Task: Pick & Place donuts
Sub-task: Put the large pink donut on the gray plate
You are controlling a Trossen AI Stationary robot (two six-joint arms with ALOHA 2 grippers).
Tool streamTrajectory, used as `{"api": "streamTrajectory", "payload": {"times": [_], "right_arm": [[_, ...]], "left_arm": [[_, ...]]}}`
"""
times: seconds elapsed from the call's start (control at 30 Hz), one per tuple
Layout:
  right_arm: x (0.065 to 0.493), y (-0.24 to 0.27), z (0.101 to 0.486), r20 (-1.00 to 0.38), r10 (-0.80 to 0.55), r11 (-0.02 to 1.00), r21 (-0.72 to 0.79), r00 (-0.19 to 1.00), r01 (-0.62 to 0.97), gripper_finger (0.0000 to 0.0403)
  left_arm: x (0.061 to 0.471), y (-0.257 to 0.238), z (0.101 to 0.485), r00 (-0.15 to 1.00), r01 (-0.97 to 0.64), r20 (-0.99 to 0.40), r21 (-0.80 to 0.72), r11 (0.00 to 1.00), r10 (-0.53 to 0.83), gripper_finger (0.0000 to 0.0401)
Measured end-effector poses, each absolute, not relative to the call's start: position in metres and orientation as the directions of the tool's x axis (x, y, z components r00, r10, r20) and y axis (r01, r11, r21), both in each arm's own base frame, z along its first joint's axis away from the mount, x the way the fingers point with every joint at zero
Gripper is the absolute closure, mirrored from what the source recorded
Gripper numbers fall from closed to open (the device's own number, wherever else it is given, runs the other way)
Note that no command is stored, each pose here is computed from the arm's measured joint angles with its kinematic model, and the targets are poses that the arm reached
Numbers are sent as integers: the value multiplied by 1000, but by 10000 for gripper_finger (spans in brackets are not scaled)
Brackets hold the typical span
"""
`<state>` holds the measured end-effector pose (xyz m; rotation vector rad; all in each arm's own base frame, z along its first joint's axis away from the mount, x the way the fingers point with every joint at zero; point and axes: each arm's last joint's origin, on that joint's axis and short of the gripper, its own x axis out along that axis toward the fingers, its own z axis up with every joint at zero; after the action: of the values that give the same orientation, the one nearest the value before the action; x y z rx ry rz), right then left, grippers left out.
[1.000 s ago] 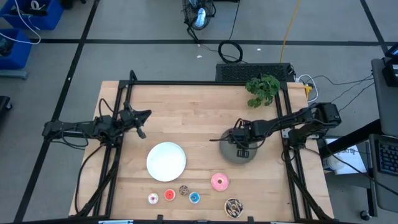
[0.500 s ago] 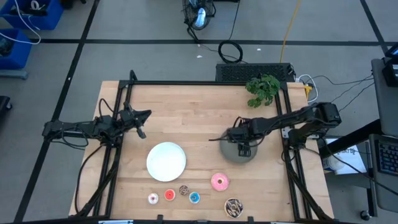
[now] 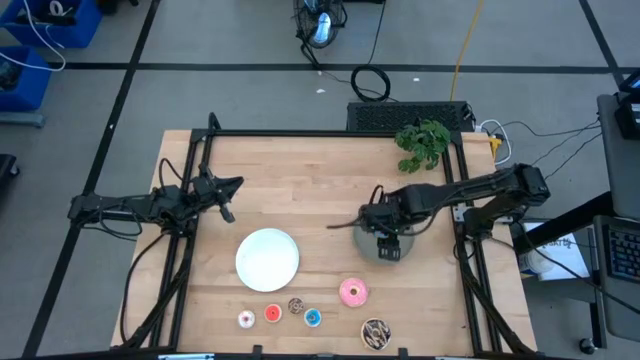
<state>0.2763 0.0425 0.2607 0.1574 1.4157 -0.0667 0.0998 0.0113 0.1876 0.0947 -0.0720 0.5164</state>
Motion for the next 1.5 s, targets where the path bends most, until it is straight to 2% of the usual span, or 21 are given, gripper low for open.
{"api": "streamTrajectory", "payload": {"times": [0.13,0.27,0.43,0.5,0.8,0.9,1.13,1.27,1.37,1.5], "right_arm": [[277,62,262,-978,12,995,32,207,90,218],[276,76,263,-968,-41,994,-15,248,109,284],[274,97,264,-954,-8,998,11,299,62,380],[274,104,265,-950,23,998,38,311,42,396],[279,131,267,-932,60,998,66,358,4,402],[299,146,272,-947,44,999,42,318,-12,402],[342,169,264,-989,-43,993,-58,141,-107,403],[352,174,251,-989,-41,980,-67,143,-185,403],[354,177,241,-987,14,972,-24,161,-232,402],[357,175,232,-986,58,969,18,158,-247,375]], "left_arm": [[100,11,188,867,-496,92,74,865,489,370],[100,11,187,867,-496,92,76,865,489,370],[100,11,187,867,-496,92,66,866,489,370],[100,11,187,867,-496,92,65,866,490,370],[100,11,188,867,-496,92,63,866,490,370],[100,11,187,867,-497,92,63,866,490,370],[100,11,187,867,-496,86,65,866,490,370],[100,11,185,868,-495,74,77,865,490,370],[100,11,184,869,-495,61,111,862,491,370],[100,11,184,869,-494,59,137,859,491,370]]}}
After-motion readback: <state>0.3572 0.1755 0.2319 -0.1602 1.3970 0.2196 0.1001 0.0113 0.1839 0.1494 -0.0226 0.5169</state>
